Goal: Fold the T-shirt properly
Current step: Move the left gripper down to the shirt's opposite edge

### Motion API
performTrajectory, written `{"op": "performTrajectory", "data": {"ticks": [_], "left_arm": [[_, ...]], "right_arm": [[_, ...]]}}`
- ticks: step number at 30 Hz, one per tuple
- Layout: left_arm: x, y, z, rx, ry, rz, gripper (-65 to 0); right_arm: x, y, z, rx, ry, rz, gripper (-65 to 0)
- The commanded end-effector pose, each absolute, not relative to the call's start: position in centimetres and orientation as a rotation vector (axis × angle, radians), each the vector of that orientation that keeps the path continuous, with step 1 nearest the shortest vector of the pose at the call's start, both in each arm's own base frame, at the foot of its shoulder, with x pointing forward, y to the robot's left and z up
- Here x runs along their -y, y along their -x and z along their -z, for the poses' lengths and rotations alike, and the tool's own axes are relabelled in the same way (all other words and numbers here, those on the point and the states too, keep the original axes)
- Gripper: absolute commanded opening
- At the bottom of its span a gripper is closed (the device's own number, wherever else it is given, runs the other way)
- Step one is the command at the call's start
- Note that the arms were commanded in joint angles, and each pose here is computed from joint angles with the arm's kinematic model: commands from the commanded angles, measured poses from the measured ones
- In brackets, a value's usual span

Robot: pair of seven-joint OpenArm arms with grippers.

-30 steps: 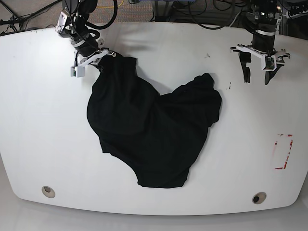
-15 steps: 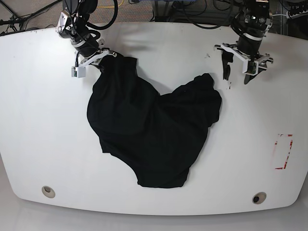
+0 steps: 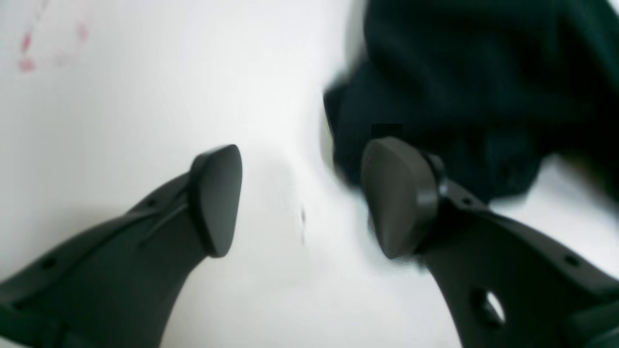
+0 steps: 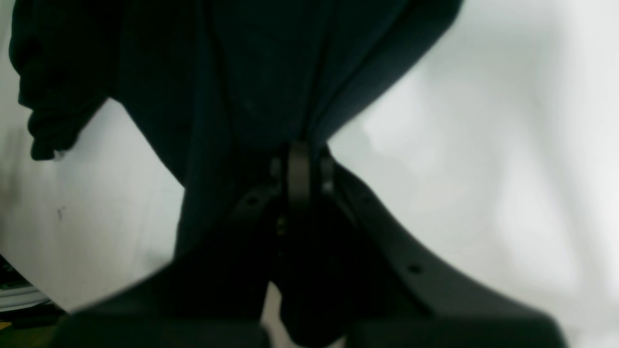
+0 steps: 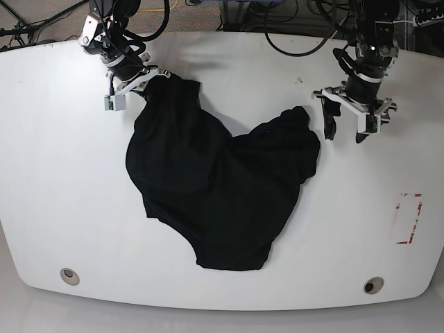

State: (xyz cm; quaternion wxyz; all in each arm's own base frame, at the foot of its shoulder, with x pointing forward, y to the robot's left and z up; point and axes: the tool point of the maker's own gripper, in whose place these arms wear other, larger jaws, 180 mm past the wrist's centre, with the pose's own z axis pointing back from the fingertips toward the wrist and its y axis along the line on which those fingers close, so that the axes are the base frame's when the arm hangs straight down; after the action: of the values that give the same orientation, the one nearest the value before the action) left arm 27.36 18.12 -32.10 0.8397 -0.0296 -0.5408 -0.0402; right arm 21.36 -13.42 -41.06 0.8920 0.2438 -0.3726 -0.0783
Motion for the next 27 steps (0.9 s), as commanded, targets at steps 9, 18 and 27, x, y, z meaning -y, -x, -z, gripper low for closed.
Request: {"op": "performTrajectory", "data": {"ticks": [9, 18, 27], "left_arm": [[-17.1, -29.1, 31.0, 1.081, 0.116, 0.097, -23.2], [-16.2, -31.0, 29.4, 1.081, 0.158, 0.115, -21.1], [-18.2, -34.0, 29.8, 1.067, 0.11, 0.079, -21.5]], "right_arm": [[12.6, -21.1, 38.3, 0.838, -0.506, 0.106, -65.0], [13.2, -20.4, 38.7, 0.82, -0.495, 0.118, -65.0], [13.0, -20.9, 38.6, 0.825, -0.493, 0.108, -65.0]]}}
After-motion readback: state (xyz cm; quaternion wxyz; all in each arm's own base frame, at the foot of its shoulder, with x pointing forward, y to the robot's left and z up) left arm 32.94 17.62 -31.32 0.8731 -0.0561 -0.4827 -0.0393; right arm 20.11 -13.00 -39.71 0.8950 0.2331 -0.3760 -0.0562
